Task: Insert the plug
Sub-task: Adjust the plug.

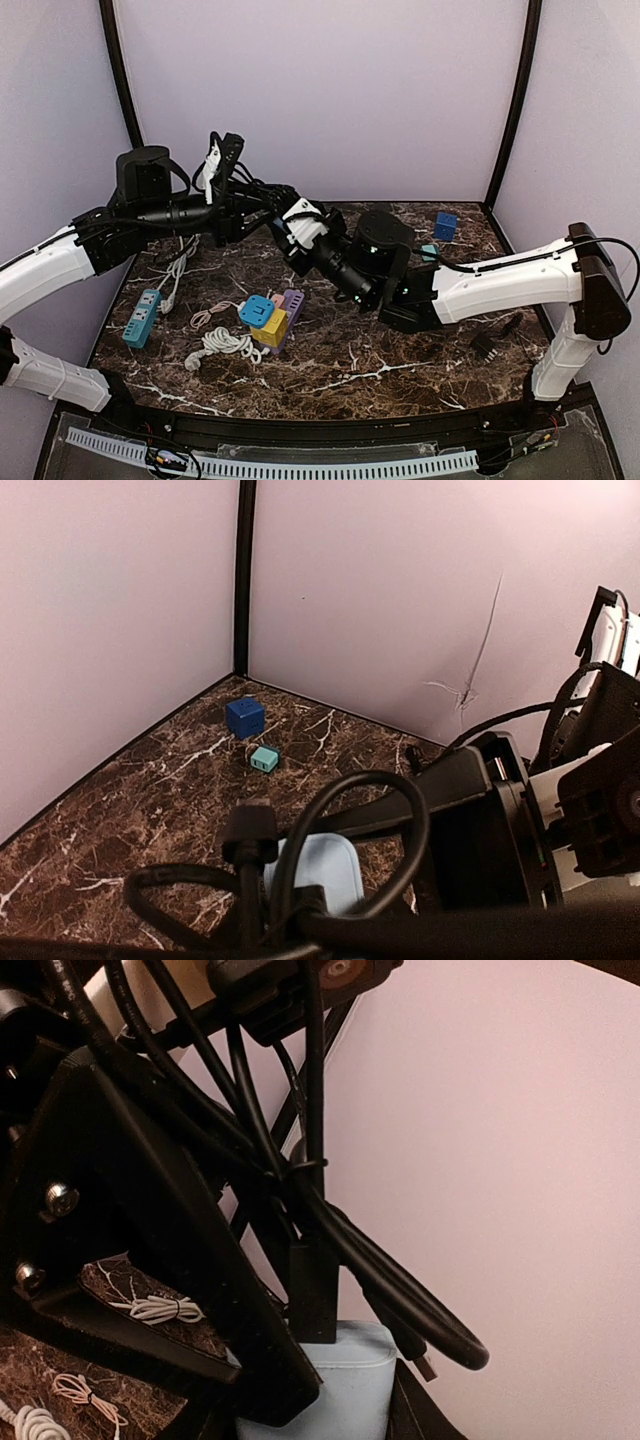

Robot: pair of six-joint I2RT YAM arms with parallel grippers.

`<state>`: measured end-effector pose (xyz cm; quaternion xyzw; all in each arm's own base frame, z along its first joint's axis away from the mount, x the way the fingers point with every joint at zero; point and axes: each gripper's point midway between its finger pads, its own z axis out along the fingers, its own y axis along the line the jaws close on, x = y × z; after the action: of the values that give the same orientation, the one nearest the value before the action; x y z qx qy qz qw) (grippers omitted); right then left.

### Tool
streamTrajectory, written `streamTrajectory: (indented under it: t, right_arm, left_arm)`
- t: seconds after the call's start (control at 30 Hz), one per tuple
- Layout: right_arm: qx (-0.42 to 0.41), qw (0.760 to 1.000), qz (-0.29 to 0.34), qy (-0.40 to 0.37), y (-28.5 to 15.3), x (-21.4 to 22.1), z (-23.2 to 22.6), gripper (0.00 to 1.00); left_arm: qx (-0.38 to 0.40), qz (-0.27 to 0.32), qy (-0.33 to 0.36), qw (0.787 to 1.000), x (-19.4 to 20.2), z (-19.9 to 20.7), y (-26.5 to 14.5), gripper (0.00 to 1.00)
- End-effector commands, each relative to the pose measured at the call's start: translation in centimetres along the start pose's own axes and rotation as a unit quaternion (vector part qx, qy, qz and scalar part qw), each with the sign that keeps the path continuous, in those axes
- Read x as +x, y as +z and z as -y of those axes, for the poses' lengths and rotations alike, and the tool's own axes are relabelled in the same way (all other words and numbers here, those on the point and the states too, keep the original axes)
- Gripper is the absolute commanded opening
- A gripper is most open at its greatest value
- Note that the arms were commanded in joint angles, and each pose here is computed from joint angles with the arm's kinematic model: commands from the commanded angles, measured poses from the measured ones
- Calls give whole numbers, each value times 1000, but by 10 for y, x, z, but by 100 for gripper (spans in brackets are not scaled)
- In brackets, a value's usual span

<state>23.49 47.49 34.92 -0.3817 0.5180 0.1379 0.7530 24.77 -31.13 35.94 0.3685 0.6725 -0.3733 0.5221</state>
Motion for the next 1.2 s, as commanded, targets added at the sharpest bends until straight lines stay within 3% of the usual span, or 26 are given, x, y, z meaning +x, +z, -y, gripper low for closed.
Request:
streamTrajectory:
  t: [0.0, 0.1, 0.17, 0.27, 0.4, 0.43, 0.47, 0.53, 0.57, 0.67, 0.8, 1.0, 1.17]
  right_arm:
    - [5, 998, 64, 6, -8, -39, 4, 0]
    - [7, 998, 61, -10, -9, -36, 3, 0]
    - [5, 998, 61, -12, -10, -35, 3, 0]
    - [-6, 998, 62, -11, -14, -35, 0, 0]
    - [-15, 999, 49, -15, -17, -33, 1, 6]
    - [-23, 999, 37, -17, -18, -30, -1, 16]
    - [-40, 999, 22, -20, -19, -27, -3, 36]
    - [-88, 996, -19, -24, -26, -16, -11, 90]
    - [-114, 992, -39, -22, -33, -8, -15, 96]
    - [-210, 975, -72, 12, -64, 8, -23, 99]
    - [-331, 937, -63, 94, -98, 9, -17, 99]
    - [-358, 924, -84, 107, -83, 21, -13, 91]
    - [-372, 916, -101, 112, -59, 22, -15, 77]
  left_arm:
    - [-19, -65, -50, 996, 32, -7, 4, 45]
    - [-17, -84, -72, 994, 41, -8, 8, 46]
    - [-12, -82, -72, 994, 39, -6, 9, 36]
    - [-2, -72, -67, 995, 31, -3, 10, 6]
    - [-4, -74, -54, 996, 31, -4, 10, 1]
    - [-5, -73, -48, 996, 31, -4, 9, 1]
    - [-3, -72, -35, 997, 30, -4, 8, 1]
    - [2, -71, 3, 997, 29, -2, 5, 1]
    - [4, -71, 20, 997, 28, -1, 4, 1]
    - [17, -81, 106, 991, 32, 3, -2, 0]
    - [36, -90, 170, 981, 41, 10, -10, 1]
    - [84, -102, 170, 977, 52, 27, -15, 1]
    - [84, -106, 169, 976, 55, 27, -15, 1]
